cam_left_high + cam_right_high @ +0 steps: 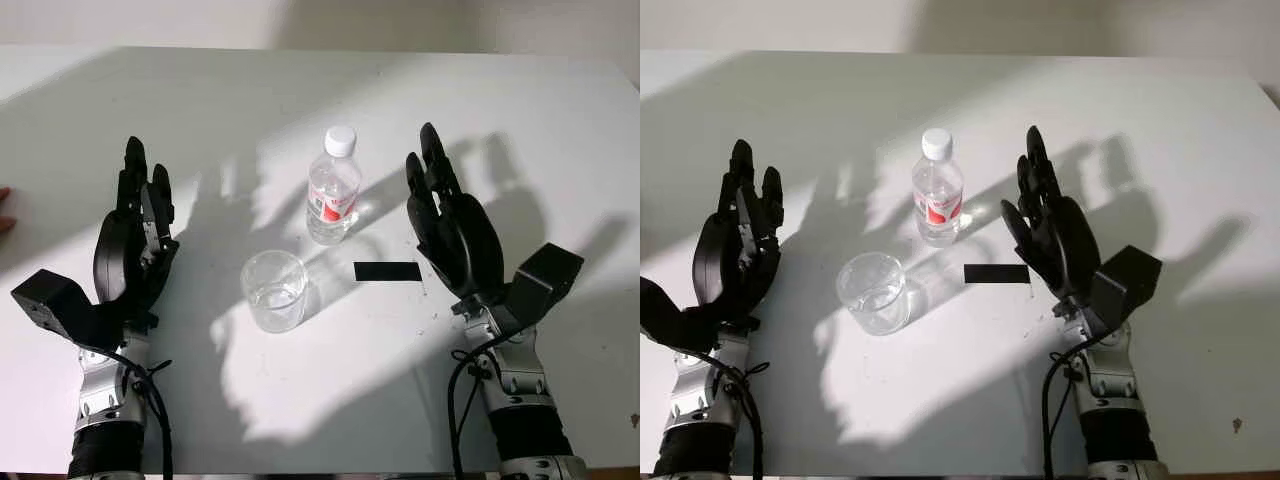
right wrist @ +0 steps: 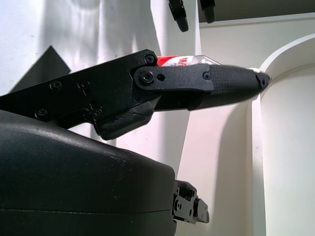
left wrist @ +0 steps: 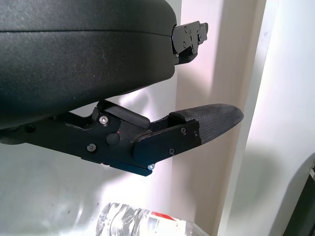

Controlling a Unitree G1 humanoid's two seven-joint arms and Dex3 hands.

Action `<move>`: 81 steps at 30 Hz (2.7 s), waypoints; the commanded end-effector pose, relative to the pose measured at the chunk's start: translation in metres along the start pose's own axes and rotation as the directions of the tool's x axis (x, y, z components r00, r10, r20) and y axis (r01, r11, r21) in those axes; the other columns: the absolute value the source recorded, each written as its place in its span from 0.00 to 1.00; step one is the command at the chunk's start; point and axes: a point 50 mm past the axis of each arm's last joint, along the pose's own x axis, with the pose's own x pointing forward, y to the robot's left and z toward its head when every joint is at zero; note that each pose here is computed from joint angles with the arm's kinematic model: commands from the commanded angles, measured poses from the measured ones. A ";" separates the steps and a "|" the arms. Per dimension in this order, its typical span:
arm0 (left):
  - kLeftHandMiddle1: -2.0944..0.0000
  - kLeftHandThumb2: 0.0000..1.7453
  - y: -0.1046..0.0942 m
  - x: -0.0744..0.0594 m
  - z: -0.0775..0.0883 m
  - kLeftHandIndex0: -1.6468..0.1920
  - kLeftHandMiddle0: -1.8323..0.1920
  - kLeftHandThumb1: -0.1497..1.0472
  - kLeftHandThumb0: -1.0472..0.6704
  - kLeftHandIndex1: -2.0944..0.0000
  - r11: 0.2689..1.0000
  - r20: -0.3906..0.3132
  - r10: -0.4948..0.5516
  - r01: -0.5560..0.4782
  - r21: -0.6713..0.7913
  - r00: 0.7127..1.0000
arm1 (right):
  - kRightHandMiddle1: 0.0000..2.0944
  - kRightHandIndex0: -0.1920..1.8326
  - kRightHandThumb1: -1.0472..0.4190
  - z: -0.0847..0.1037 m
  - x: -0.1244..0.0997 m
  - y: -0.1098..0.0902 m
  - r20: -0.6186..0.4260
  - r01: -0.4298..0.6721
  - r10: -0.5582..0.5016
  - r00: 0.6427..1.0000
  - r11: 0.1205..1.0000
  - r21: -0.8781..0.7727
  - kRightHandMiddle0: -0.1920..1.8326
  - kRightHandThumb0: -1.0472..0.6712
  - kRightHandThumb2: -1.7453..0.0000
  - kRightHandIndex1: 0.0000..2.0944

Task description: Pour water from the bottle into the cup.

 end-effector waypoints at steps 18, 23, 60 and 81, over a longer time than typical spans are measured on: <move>1.00 0.40 0.001 -0.004 -0.002 1.00 1.00 1.00 0.20 1.00 1.000 -0.002 0.007 -0.007 -0.006 1.000 | 0.00 0.00 0.04 0.011 0.035 0.009 0.020 -0.156 0.157 0.987 0.985 -0.070 0.00 0.03 0.97 0.00; 1.00 0.41 -0.001 -0.004 -0.001 1.00 1.00 1.00 0.20 1.00 1.000 0.003 0.008 -0.008 -0.006 1.000 | 0.00 0.00 0.11 0.021 0.059 0.017 0.022 -0.195 0.198 0.980 0.975 -0.106 0.00 0.03 0.98 0.00; 1.00 0.41 0.006 0.002 0.004 1.00 1.00 1.00 0.21 1.00 1.000 0.019 0.007 -0.007 -0.001 1.000 | 0.86 0.36 0.12 -0.002 0.092 0.046 -0.100 -0.375 0.372 0.923 0.927 -0.008 0.31 0.37 0.96 0.82; 1.00 0.41 0.006 0.005 0.002 1.00 1.00 1.00 0.20 1.00 1.000 0.033 0.009 -0.009 -0.005 0.999 | 1.00 0.78 0.00 0.017 0.095 0.038 0.015 -0.247 0.269 0.963 0.901 -0.357 0.69 0.41 0.79 1.00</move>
